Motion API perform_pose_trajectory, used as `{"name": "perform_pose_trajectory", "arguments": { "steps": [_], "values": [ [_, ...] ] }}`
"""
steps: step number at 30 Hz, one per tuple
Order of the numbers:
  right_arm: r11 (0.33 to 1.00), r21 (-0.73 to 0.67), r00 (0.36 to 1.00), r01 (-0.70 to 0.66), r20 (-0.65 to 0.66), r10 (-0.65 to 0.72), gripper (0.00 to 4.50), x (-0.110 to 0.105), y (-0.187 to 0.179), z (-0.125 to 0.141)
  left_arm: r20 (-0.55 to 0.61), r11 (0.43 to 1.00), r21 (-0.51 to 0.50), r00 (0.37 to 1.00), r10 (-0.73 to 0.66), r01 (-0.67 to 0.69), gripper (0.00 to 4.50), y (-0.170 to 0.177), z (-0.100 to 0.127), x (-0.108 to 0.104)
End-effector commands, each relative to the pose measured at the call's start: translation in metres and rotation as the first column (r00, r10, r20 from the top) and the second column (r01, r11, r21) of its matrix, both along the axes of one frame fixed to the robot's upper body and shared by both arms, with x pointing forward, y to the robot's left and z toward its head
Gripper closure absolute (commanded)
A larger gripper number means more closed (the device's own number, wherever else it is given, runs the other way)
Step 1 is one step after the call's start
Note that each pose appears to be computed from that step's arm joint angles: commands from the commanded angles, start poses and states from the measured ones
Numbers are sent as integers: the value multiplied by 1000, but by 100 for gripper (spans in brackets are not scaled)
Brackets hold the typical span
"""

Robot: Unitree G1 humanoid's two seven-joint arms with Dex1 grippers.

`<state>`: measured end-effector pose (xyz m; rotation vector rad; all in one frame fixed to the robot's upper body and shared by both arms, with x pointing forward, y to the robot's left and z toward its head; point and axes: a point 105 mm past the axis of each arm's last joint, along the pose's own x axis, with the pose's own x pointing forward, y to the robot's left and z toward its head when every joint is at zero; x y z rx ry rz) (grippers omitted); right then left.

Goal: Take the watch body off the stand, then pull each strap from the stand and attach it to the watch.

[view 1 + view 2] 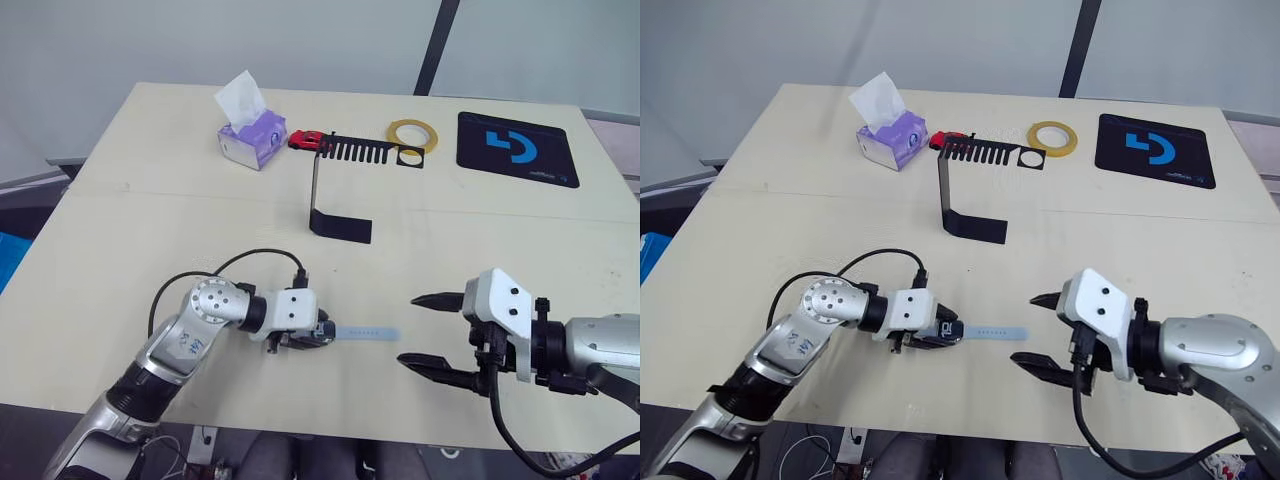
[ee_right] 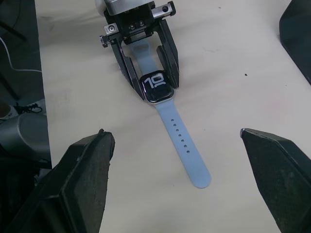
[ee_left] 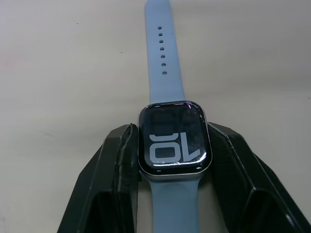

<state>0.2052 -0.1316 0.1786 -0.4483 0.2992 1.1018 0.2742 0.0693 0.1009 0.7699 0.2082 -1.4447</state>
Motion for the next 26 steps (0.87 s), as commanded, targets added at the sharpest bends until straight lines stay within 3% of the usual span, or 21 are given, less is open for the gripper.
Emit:
{"name": "perform_pose_trajectory", "arguments": {
  "steps": [1,2,6,8,12,16,21,26],
  "values": [
    [999,-17,999,-32,39,33,6,-2,4,5,14,1000,20,1000,-13,12,283,2,0,-4],
    [999,-19,999,-34,40,35,6,-2,4,4,12,1000,19,1000,-6,6,283,4,1,-3],
    [999,-19,999,-34,38,35,0,-2,3,3,-59,999,-29,998,22,-24,100,18,14,-2],
    [1000,-16,999,-24,33,25,0,-3,-1,3,-140,995,-98,990,17,-31,7,34,31,-7],
    [1000,-3,1000,-3,28,3,0,-5,-13,7,-233,987,-160,973,-8,-30,2,70,58,-18],
    [999,8,999,36,19,-36,0,-11,-37,14,-313,982,-95,941,126,-163,2,132,76,-22],
    [997,-28,997,79,17,-78,0,-17,-66,20,-274,965,-14,930,247,-260,2,175,97,-29],
    [995,-62,997,74,12,-73,0,-22,-77,20,-224,959,49,933,282,-278,2,191,97,-35]
  ]
}}
